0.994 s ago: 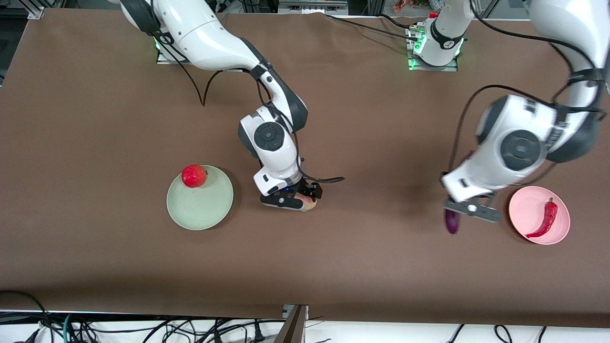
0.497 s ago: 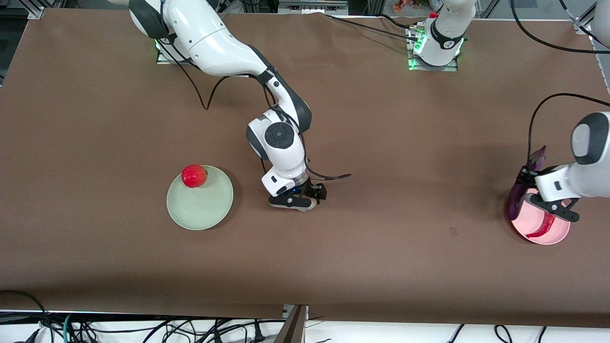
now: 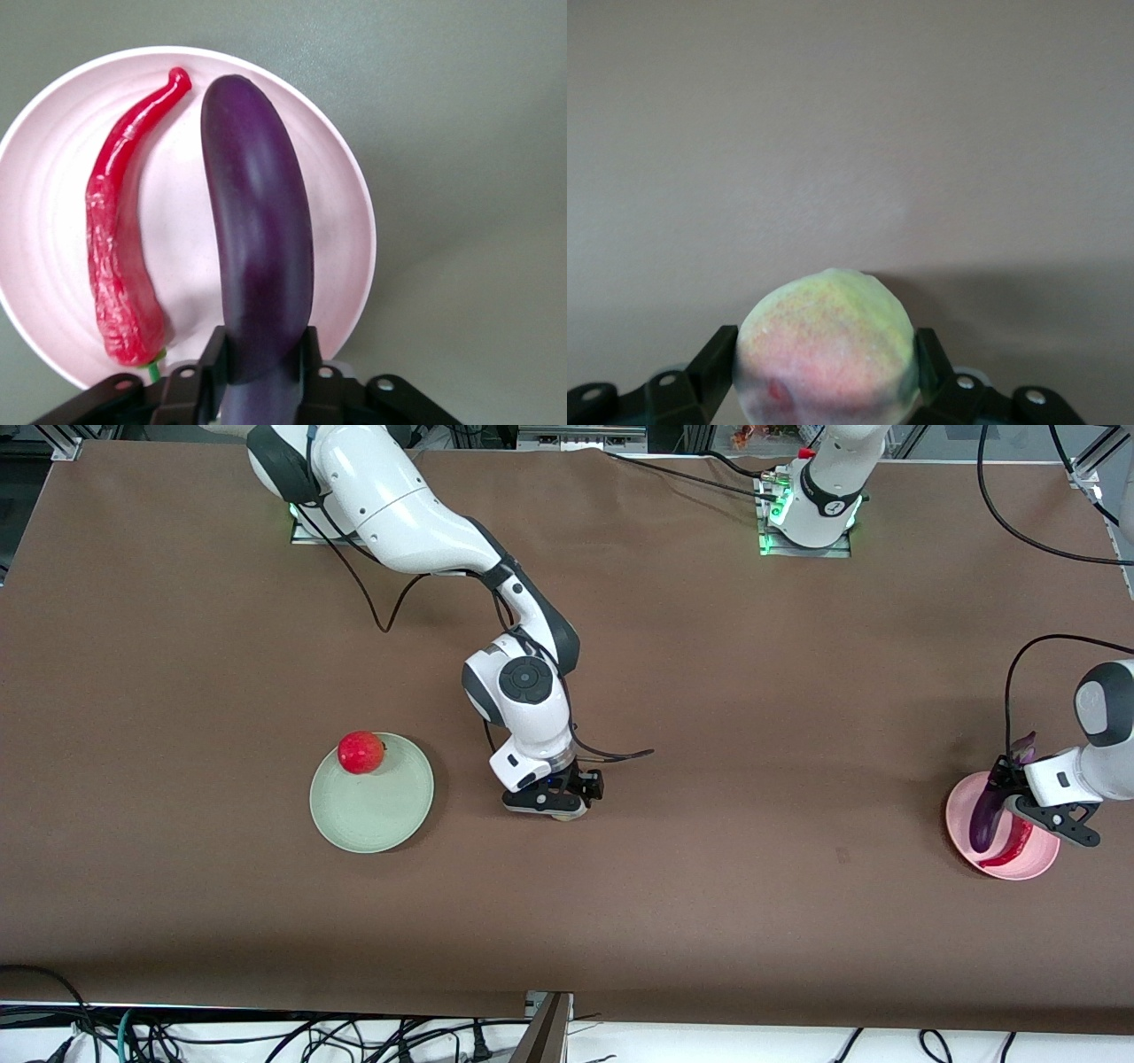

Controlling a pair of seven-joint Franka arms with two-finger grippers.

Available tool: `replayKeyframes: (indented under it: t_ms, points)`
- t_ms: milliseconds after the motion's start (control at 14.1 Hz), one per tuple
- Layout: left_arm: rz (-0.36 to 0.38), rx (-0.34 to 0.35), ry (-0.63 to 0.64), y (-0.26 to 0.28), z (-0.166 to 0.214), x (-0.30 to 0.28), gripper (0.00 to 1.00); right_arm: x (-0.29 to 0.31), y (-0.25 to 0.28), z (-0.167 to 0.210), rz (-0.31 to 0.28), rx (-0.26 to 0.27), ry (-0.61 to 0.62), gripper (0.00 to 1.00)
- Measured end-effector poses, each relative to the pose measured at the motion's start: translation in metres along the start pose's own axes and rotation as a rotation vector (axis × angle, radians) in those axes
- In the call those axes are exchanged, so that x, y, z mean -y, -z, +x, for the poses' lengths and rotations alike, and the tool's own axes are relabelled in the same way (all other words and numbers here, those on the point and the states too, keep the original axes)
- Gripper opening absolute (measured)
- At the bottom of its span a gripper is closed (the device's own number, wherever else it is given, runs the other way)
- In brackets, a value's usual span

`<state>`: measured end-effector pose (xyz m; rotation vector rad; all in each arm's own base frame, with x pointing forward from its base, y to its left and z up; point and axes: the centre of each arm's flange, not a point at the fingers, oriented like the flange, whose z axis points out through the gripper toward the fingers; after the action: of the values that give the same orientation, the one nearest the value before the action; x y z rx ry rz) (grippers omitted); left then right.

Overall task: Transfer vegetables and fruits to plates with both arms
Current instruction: 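Lower the peach onto the green plate while the left gripper releases the eggplant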

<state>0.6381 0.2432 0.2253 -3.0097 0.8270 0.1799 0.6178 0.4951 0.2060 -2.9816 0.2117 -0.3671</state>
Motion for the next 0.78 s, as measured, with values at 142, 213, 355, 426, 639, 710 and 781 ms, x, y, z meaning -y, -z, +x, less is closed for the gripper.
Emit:
replayKeyframes:
  t_ms: [142,213,355,426,639,710,781]
  points:
    - [0.000,-0.001,-0.005,0.000,0.000,0.000,0.44,-0.022,0.013,0.028,-0.041,0.024,0.019,0.86]
    - [0.001,-0.002,-0.006,0.001,0.001,0.000,0.52,-0.039,0.026,0.048,-0.050,0.046,0.049,0.86]
    - [0.007,-0.005,-0.015,0.005,0.000,0.003,0.70,-0.081,0.059,0.090,-0.040,0.110,0.104,0.86]
    - [0.009,-0.004,-0.022,0.011,-0.001,0.004,0.82,-0.104,0.076,0.108,-0.045,0.140,0.133,0.86]
    - [-0.016,0.044,-0.064,0.062,0.007,-0.015,1.00,-0.179,0.102,0.140,-0.077,0.242,0.197,0.86]
    - [-0.014,0.057,-0.081,0.091,0.017,-0.031,1.00,-0.203,0.099,0.142,-0.087,0.271,0.200,0.85]
    - [-0.005,0.070,-0.087,0.122,0.027,-0.052,1.00,-0.224,0.093,0.139,-0.096,0.301,0.196,0.85]
